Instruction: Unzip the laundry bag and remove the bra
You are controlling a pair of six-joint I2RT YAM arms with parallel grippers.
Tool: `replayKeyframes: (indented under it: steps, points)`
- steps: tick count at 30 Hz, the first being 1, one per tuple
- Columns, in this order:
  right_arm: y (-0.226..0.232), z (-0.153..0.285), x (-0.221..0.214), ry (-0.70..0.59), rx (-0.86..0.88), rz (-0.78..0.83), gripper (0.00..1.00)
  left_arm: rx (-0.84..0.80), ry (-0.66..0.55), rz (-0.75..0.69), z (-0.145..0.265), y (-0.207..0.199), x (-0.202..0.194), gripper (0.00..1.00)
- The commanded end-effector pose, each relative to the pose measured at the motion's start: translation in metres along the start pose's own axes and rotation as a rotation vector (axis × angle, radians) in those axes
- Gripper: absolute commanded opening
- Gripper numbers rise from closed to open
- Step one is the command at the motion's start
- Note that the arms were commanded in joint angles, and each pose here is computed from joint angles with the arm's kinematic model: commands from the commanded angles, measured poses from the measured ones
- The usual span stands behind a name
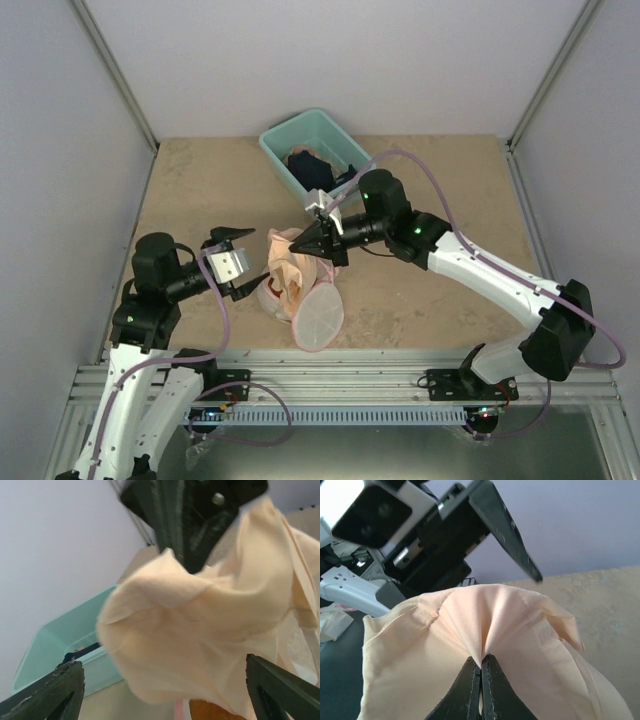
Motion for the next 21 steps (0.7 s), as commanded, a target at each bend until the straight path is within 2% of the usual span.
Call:
replayKeyframes:
  steps: [1, 7, 16, 18, 20, 21]
  points:
    - [0.004, -0.010, 0.000, 0.067, 0.065, 0.065, 0.01, -0.066, -0.029, -0.089, 0.000, -0.010, 0.008, 0.87]
    - [0.002, -0.025, 0.001, 0.108, 0.122, 0.089, 0.01, -0.048, -0.062, -0.099, 0.004, -0.005, 0.021, 0.82]
    - [0.010, -0.039, -0.010, 0.157, 0.225, 0.138, 0.01, -0.016, -0.056, -0.161, 0.010, -0.001, 0.027, 0.79]
    - [0.010, -0.040, -0.008, 0.155, 0.228, 0.144, 0.00, -0.051, -0.062, -0.174, 0.010, -0.008, 0.026, 0.71]
    - [0.012, -0.041, -0.005, 0.151, 0.235, 0.153, 0.01, -0.071, -0.063, -0.175, 0.009, -0.012, 0.024, 0.56]
    - [0.012, -0.042, -0.004, 0.150, 0.235, 0.156, 0.01, -0.081, -0.065, -0.178, 0.009, -0.014, 0.024, 0.43]
Point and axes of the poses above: each gripper's point midway between its finger pads, its own z axis back along the fingers, its own y axis along the line the jaws close on, x = y × z, the point moved 3 cm from there along z, back along the fingers, and after that the axes turned 12 degrees about -z, right-handed, at the moved point
